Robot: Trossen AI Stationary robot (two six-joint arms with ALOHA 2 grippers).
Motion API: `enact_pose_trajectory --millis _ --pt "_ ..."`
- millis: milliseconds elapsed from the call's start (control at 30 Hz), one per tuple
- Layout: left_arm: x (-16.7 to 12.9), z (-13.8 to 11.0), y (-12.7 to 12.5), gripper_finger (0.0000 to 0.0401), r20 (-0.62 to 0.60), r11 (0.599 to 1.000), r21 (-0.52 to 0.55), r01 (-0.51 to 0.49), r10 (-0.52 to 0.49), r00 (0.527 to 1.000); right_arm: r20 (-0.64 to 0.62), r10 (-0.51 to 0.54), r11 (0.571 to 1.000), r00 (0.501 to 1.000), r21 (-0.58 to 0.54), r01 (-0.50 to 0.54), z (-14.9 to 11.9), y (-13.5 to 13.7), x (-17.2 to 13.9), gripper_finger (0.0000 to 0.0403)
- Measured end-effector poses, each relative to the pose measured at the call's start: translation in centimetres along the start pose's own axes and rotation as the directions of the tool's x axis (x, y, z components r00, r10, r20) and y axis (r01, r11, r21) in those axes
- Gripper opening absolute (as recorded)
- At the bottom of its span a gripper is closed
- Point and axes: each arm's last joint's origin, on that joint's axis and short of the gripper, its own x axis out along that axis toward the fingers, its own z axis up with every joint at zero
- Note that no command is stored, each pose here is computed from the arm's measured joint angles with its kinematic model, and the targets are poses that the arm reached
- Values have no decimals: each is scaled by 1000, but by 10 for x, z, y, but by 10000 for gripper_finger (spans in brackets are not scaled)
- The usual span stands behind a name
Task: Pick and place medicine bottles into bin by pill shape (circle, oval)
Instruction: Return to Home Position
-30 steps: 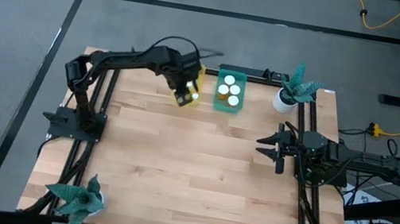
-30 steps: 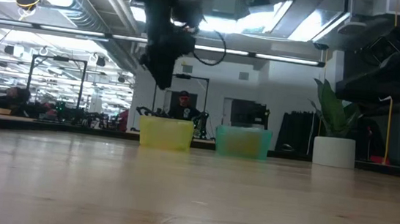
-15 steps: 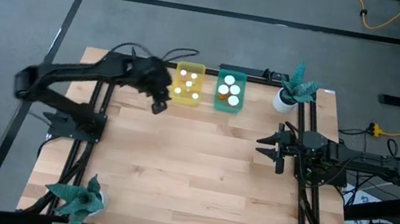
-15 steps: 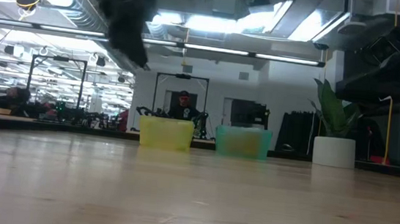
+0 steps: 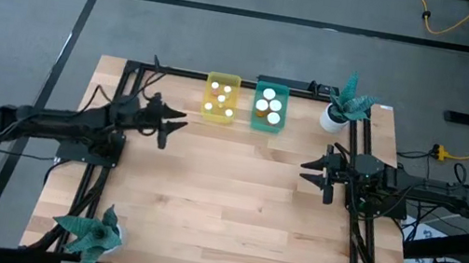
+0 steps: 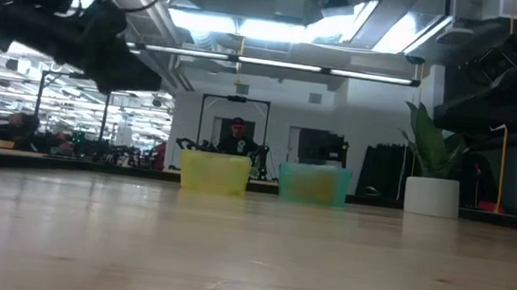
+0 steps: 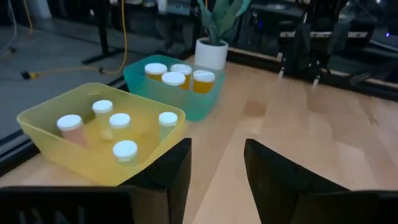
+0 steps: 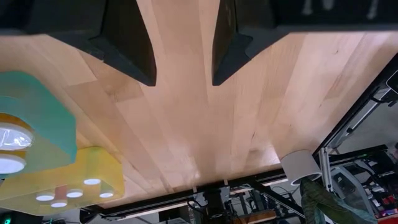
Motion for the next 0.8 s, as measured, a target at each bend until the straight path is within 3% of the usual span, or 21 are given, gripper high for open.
enact_pose_trajectory --millis 300,533,800 --pt "-16 -22 2 141 99 1000 4 18 -18 995 0 0 1000 1000 0 0 0 0 0 158" --pt "-18 -27 2 141 62 999 -9 35 -34 997 0 0 1000 1000 0 0 0 0 0 158" --pt "-18 -40 -1 141 -69 999 -18 40 -42 997 0 0 1000 1000 0 0 0 0 0 158"
